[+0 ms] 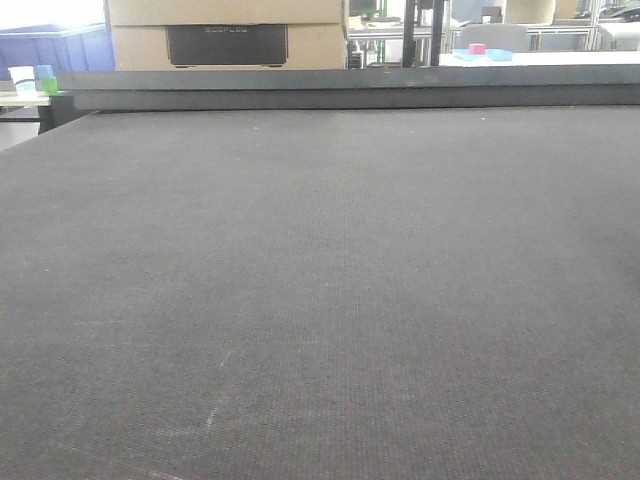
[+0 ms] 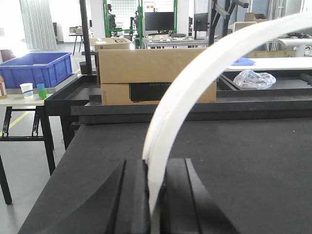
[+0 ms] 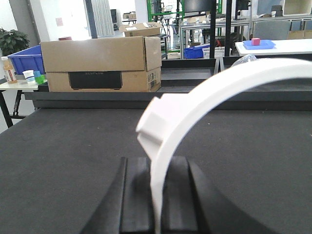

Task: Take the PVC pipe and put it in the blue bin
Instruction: 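Drive the base past the red table toward the blue bin shelf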

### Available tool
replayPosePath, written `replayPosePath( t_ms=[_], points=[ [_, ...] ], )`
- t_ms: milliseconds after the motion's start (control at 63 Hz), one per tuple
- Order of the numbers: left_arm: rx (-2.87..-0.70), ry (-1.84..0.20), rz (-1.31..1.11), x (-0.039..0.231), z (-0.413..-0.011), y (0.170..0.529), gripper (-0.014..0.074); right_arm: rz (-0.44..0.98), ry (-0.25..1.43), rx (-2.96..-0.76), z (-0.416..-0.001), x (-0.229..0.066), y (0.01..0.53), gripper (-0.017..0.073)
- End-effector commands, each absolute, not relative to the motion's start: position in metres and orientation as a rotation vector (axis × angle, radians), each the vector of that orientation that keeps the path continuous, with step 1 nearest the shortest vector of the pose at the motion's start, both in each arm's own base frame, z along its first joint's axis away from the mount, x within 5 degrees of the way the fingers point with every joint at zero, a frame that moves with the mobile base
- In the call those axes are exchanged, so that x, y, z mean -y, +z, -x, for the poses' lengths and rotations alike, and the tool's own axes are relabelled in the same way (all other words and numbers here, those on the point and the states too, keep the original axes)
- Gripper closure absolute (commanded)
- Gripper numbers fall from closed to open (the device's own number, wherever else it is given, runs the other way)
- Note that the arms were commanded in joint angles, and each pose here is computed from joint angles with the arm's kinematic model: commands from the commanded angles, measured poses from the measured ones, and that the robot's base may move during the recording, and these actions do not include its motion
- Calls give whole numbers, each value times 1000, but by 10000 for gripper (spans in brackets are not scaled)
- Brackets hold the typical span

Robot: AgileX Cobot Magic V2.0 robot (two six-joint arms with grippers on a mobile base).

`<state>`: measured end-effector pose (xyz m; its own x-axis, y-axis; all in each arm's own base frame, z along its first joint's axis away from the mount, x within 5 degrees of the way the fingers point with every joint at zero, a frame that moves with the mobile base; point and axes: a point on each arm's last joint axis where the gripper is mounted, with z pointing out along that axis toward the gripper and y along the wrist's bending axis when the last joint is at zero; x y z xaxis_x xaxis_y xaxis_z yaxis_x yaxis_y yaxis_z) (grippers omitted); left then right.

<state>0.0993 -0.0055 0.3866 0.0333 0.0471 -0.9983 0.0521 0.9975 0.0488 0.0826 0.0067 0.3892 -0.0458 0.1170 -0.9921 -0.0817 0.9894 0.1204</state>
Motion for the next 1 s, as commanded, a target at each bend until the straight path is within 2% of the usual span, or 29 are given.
replayPosePath(
  t_ms=[0,985],
  points=[
    [-1503,-5,-83,6,-98,390,704,-18,152,-1587,-82,-6,392,727],
    [-1503,-5,-83,6,-98,390,704,-18,152,-1587,-82,-6,392,727]
  ],
)
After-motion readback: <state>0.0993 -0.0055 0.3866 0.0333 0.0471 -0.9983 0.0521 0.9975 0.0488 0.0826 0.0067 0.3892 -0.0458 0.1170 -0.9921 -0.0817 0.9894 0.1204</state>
